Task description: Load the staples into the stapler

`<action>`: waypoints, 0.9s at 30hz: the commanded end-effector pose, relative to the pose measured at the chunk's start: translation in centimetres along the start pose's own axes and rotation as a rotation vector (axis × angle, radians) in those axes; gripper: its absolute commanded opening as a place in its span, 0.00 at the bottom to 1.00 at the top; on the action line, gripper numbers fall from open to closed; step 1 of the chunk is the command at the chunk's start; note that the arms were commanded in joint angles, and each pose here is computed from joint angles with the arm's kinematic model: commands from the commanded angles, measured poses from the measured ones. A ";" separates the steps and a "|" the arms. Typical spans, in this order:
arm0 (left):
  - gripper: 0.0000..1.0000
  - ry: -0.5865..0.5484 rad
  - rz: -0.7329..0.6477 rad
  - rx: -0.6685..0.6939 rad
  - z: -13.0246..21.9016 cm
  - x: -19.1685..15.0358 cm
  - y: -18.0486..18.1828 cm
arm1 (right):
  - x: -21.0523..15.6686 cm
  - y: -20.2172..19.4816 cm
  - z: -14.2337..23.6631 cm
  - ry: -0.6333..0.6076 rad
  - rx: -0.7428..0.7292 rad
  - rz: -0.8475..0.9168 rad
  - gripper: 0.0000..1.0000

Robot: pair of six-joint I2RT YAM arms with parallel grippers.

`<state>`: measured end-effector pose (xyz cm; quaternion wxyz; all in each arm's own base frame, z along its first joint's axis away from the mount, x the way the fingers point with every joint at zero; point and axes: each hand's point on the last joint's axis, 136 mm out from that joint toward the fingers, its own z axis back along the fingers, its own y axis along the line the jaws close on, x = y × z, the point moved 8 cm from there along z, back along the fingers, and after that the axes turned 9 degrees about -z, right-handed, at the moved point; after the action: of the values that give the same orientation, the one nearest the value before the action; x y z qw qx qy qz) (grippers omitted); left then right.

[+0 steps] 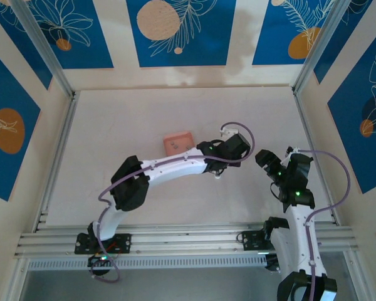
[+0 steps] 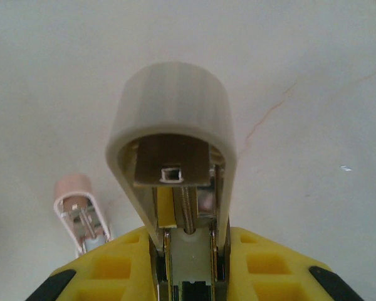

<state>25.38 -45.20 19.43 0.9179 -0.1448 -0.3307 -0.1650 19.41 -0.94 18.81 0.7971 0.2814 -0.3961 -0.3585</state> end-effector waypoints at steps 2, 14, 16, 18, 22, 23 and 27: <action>0.00 0.086 0.081 0.079 -1.5 -1.9 0.3 | -1.0 -1.3 -0.3 0.033 -0.029 -0.050 0.80; 0.00 0.147 0.087 0.107 -5.7 -3.2 -1.0 | -1.2 -1.6 -0.8 0.034 -0.009 -0.082 0.79; 0.00 0.146 0.093 0.115 -5.9 -3.2 -1.0 | -1.3 -1.6 -0.7 0.034 -0.007 -0.079 0.79; 0.00 0.145 0.101 0.126 -6.2 -3.3 -1.0 | -1.3 -1.6 -0.8 0.034 -0.007 -0.077 0.79; 0.01 0.151 0.114 0.137 -6.8 -3.6 -1.1 | -1.3 -1.7 -0.8 0.034 -0.001 -0.082 0.79; 0.01 0.154 0.118 0.145 -7.0 -3.7 -1.0 | -1.3 -1.7 -0.8 0.035 -0.001 -0.083 0.79; 0.02 0.162 0.136 0.176 -7.4 -4.0 -0.7 | -1.3 -1.7 -0.8 0.034 -0.001 -0.083 0.79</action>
<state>26.56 -47.85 11.77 0.9567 -0.0907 -0.2588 -0.0980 19.07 -0.84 16.74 0.7927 0.2922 -0.3708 -0.3857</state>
